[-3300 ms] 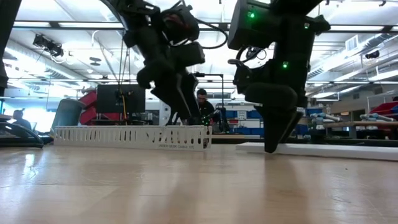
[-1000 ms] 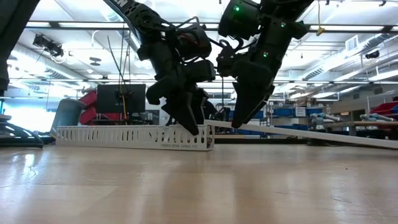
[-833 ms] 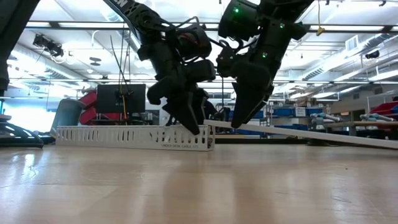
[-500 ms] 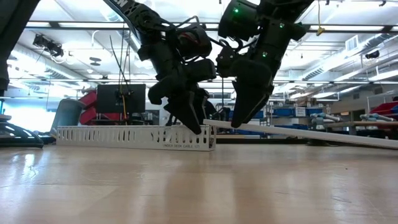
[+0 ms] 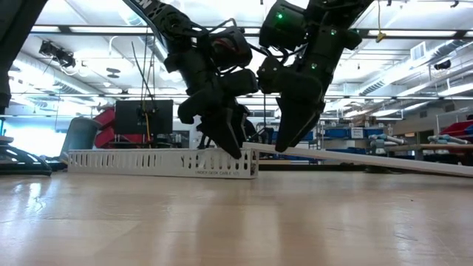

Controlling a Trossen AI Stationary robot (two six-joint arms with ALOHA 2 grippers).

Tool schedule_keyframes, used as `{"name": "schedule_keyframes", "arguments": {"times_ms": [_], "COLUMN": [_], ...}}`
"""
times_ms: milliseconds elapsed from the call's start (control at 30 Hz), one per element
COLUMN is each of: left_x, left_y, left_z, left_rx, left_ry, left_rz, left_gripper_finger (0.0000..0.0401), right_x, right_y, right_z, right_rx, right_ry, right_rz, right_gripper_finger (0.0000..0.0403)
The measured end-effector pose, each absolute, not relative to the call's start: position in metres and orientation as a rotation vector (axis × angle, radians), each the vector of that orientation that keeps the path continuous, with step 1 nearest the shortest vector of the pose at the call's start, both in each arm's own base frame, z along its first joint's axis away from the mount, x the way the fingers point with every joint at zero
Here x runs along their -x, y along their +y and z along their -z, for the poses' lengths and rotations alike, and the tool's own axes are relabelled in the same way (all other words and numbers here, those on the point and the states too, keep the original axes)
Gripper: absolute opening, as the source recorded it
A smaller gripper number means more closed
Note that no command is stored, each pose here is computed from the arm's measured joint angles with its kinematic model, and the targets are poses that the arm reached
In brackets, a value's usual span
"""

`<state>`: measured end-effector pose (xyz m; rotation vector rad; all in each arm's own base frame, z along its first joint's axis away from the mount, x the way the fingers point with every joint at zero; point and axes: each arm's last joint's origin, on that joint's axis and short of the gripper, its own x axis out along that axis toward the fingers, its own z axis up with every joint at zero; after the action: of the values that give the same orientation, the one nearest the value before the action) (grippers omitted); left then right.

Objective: Ziptie cables
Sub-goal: Close the white cable duct

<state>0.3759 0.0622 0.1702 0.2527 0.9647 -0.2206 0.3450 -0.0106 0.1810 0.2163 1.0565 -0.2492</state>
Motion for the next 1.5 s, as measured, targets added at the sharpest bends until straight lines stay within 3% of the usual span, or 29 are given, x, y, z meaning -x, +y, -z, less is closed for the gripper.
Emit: {"name": "schedule_keyframes", "arguments": {"times_ms": [1500], "left_x": [-0.376], "left_y": [0.062], "left_z": [-0.169], "left_rx": [-0.243], "left_ry": [0.968], "left_rz": [0.222], "left_gripper_finger": [0.0218], "right_x": [-0.347], "right_y": [-0.018], "right_z": [-0.176], "right_rx": [-0.292], "right_ry": [1.066], "right_rz": [0.174], "right_gripper_finger": [0.0213]}}
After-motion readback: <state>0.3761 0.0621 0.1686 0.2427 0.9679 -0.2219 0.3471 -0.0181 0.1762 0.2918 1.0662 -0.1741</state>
